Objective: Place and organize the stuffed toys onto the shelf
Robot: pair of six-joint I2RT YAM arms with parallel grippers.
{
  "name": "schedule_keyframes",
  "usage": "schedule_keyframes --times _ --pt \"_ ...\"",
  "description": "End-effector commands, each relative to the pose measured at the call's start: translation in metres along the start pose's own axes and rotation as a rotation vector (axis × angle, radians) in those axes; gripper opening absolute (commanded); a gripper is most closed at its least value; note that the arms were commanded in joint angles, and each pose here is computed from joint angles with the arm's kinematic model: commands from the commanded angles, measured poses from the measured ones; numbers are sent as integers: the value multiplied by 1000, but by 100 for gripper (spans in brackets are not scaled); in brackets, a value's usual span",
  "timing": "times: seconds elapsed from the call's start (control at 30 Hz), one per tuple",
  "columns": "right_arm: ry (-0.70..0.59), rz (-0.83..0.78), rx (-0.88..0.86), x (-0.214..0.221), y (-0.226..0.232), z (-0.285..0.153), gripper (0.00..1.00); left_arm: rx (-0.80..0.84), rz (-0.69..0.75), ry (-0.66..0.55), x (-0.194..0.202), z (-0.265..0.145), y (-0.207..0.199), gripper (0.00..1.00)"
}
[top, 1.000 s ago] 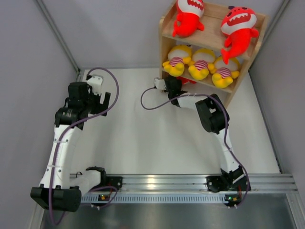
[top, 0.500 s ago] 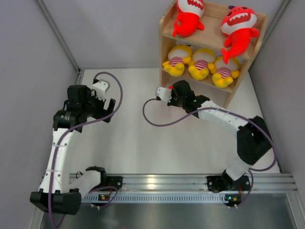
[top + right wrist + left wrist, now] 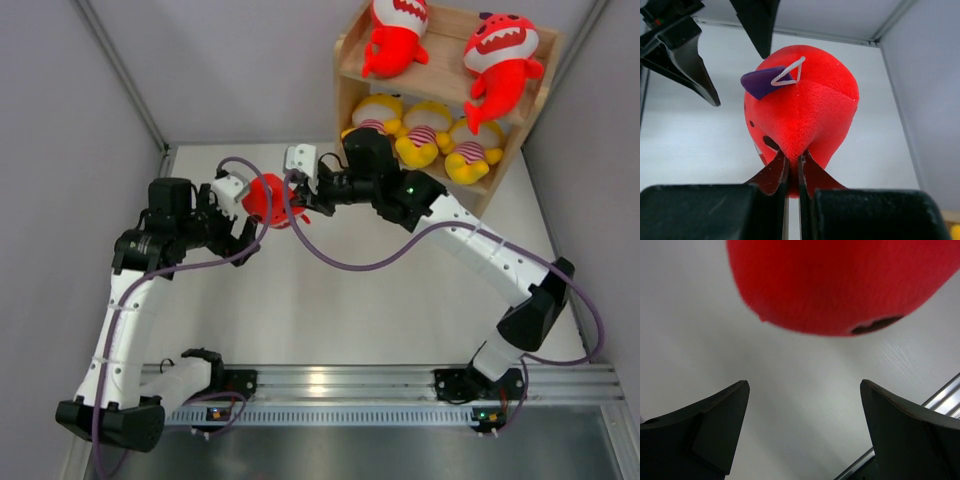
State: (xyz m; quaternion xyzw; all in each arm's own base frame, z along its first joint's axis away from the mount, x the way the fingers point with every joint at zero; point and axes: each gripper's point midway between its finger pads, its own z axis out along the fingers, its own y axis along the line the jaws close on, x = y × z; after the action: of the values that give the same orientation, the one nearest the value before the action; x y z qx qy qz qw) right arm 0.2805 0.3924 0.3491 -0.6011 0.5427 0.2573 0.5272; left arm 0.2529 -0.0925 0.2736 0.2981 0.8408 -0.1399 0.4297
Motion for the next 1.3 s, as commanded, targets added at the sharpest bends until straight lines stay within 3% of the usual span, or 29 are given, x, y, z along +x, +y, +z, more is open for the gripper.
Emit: schedule_keyframes --times 0.0,0.27,0.5,0.53,0.57,0.6,0.63,0.67,0.73,0.77,0.8,0.83,0.87,0.9,0.93,1.0,1.07,1.17,1.23,1.27 --pt "-76 60 -196 -24 37 14 0 82 93 -84 -23 -11 -21 98" --pt "-88 -26 -304 -37 58 16 0 55 166 -117 -34 -20 -18 99" --pt "-183 -43 -358 -61 67 13 0 260 152 -189 -51 -21 -52 97" --pt "-205 -44 -354 -67 66 12 0 296 152 -198 -52 -21 -57 65" --pt "-215 -48 -343 -71 63 10 1 300 147 -194 -51 -20 -58 44" --pt "-221 -47 -334 -72 63 11 7 293 139 -192 -52 -20 -56 10" --pt "-232 -50 -276 -76 52 12 15 273 124 -186 -53 -19 -53 0" --pt "-260 -79 -216 -86 44 3 36 226 82 -166 -53 -16 -44 0" --pt "-190 -116 -42 -55 25 6 51 185 44 -165 -61 -16 -36 0" --pt "-300 -221 99 -87 6 -20 54 159 20 -177 -69 -21 -32 0" --pt "-203 -307 181 -41 8 -12 57 151 3 -178 -74 -20 -29 0" --pt "-228 -406 265 -41 4 -22 61 151 -3 -189 -80 -22 -29 0" --pt "-347 -549 419 -73 -4 -57 71 152 -21 -200 -85 -25 -29 0" --pt "-297 -656 405 -33 22 -44 75 149 -18 -230 -100 -31 -28 0" --pt "-251 -887 483 -30 21 -53 77 148 -27 -242 -106 -34 -28 0" --pt "-205 -1046 571 -21 27 -57 78 165 -64 -272 -125 -40 -29 0" --pt "-75 -1217 629 -8 22 -52 79 214 -92 -289 -134 -44 -37 0" --pt "-42 -1464 749 -6 26 -45 79 317 -125 -296 -141 -46 -51 0" --pt "-67 -1594 934 -31 24 -58 79 356 -146 -291 -139 -46 -54 0" --pt "-65 -1661 917 -21 29 -38 79 355 -148 -293 -139 -47 -54 0"
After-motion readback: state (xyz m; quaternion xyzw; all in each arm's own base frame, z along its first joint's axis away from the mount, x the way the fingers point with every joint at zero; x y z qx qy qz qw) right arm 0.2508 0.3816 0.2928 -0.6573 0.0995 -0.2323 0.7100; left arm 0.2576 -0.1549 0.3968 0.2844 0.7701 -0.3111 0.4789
